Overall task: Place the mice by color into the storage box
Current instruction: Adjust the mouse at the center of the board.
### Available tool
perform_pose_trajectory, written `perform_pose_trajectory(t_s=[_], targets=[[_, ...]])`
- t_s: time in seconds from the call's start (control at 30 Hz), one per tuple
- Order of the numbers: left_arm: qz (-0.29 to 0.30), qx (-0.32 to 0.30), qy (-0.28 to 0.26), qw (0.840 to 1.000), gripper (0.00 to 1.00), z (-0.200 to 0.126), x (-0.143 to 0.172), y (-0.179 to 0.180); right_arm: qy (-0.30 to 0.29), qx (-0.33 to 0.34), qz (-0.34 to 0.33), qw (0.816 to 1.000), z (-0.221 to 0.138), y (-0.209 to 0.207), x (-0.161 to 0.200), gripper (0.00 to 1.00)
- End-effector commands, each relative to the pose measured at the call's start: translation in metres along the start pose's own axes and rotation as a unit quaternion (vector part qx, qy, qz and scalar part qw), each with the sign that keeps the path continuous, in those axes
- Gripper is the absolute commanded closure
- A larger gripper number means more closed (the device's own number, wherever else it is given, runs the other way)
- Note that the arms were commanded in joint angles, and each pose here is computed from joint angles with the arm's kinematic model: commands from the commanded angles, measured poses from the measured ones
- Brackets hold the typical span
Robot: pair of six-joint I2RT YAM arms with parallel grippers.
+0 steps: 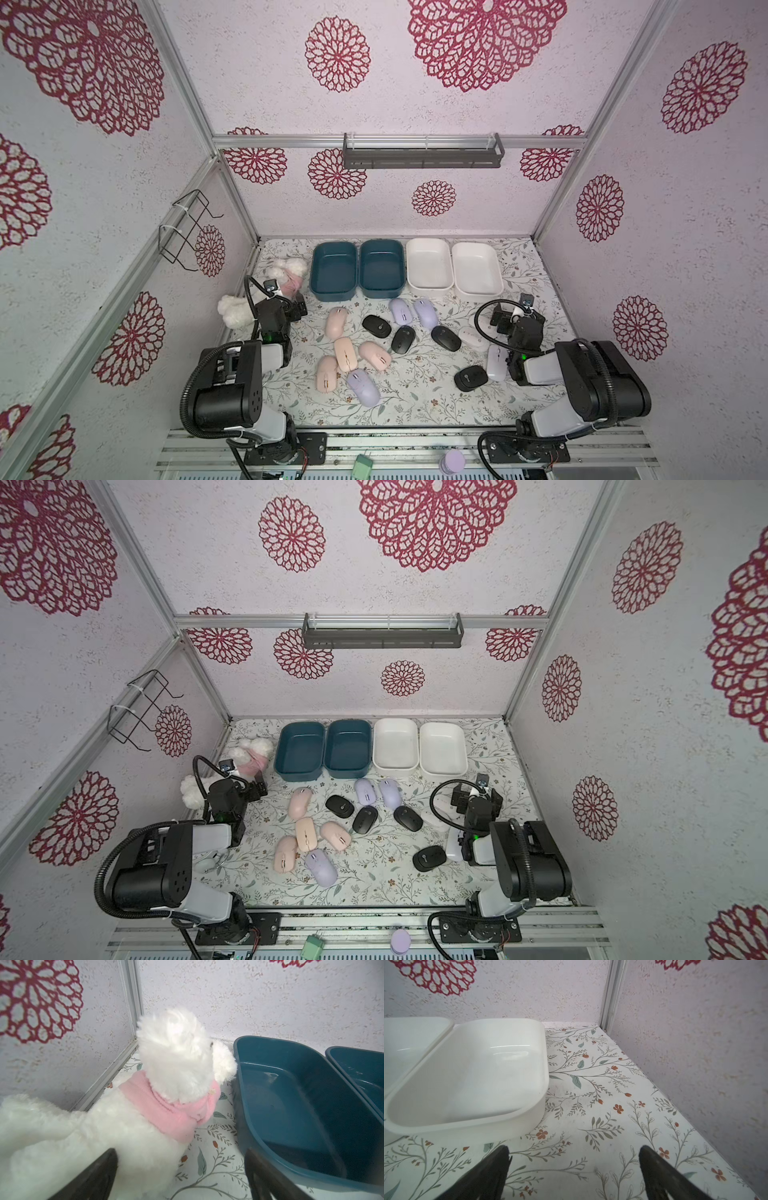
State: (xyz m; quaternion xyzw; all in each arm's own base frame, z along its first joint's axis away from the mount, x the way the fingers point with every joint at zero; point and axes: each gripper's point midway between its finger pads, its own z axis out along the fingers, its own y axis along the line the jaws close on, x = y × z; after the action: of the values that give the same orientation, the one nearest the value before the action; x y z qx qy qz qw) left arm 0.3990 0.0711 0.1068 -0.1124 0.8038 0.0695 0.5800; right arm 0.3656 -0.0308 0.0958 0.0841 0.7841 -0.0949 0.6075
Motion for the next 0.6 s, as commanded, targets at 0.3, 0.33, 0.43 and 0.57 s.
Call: perform_pose_trajectory(t_s=[0.3, 0.33, 0.43, 0.57], targets=[[-0.001, -0.005, -0.02, 1.0, 0.03, 0.0026, -0.0127, 0.0031, -0.036, 0.004, 0.003, 0.999, 0.0024, 0.0005, -0.0209, 0.01], [-0.001, -0.005, -0.019, 1.0, 0.03, 0.0028, -0.0119, 0.0033, -0.036, 0.004, 0.003, 0.999, 0.0023, 0.0006, -0.0212, 0.01], [0.0, -0.005, -0.019, 1.0, 0.03, 0.0028, -0.0119, 0.0029, -0.037, 0.004, 0.003, 0.999, 0.0024, 0.0008, -0.0215, 0.01], [0.001, -0.005, -0.019, 1.0, 0.03, 0.003, -0.0121, 0.003, -0.036, 0.004, 0.003, 0.999, 0.0025, 0.0009, -0.0213, 0.01]])
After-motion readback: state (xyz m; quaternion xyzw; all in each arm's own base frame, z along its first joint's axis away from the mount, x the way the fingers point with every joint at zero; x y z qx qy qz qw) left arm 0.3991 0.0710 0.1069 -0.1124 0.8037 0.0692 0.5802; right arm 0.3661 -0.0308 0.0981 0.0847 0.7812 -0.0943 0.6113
